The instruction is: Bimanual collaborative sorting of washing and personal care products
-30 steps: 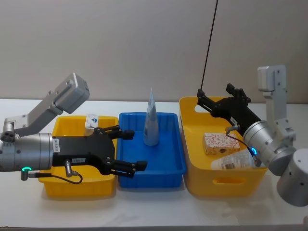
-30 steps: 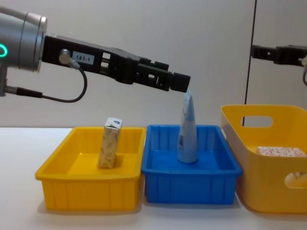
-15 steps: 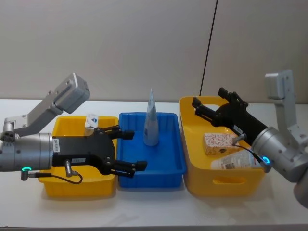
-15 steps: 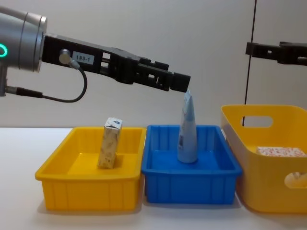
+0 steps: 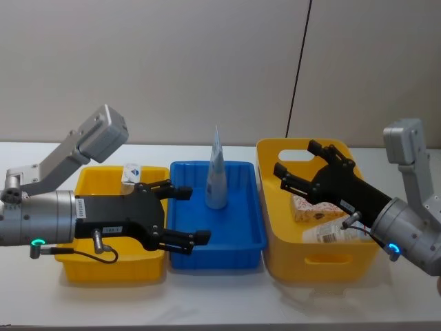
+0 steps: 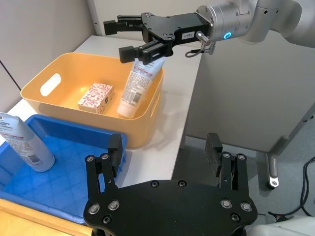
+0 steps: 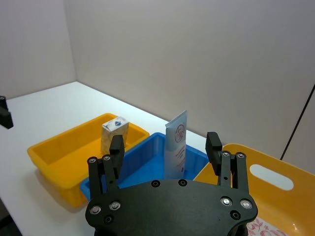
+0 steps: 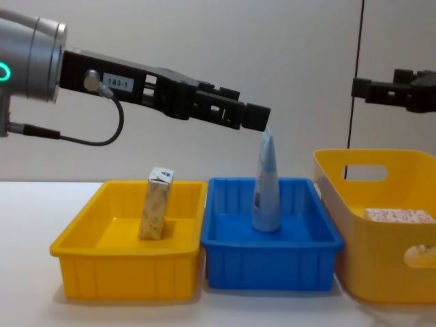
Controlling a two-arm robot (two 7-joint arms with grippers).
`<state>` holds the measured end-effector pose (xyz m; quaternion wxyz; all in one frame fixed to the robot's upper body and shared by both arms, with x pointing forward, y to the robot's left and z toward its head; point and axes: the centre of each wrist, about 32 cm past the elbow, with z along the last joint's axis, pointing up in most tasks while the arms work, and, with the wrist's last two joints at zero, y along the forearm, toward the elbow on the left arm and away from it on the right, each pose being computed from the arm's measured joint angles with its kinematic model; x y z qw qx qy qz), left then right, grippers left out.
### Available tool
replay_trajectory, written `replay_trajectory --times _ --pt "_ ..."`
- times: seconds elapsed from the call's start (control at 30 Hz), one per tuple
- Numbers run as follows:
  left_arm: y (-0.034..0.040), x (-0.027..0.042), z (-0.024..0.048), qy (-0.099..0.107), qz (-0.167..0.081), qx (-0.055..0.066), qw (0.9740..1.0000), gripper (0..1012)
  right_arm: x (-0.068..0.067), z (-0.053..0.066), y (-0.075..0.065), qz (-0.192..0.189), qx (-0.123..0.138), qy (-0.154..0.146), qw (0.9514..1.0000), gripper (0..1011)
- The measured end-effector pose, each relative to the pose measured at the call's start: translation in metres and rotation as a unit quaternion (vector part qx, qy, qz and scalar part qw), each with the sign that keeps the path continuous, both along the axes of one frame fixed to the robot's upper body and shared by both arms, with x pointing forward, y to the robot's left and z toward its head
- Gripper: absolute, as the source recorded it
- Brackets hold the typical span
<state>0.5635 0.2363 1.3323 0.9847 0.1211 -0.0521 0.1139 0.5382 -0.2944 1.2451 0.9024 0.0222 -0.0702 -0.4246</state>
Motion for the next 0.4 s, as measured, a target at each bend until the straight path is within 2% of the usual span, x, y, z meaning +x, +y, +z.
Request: replay_trajectory --times 0.4 --pt "0.0 0.0 0.0 0.0 0.0 0.0 1.0 1001 -0.0035 -0.0039 -0.0047 0.017 -0.013 -0.007 0.9998 1000"
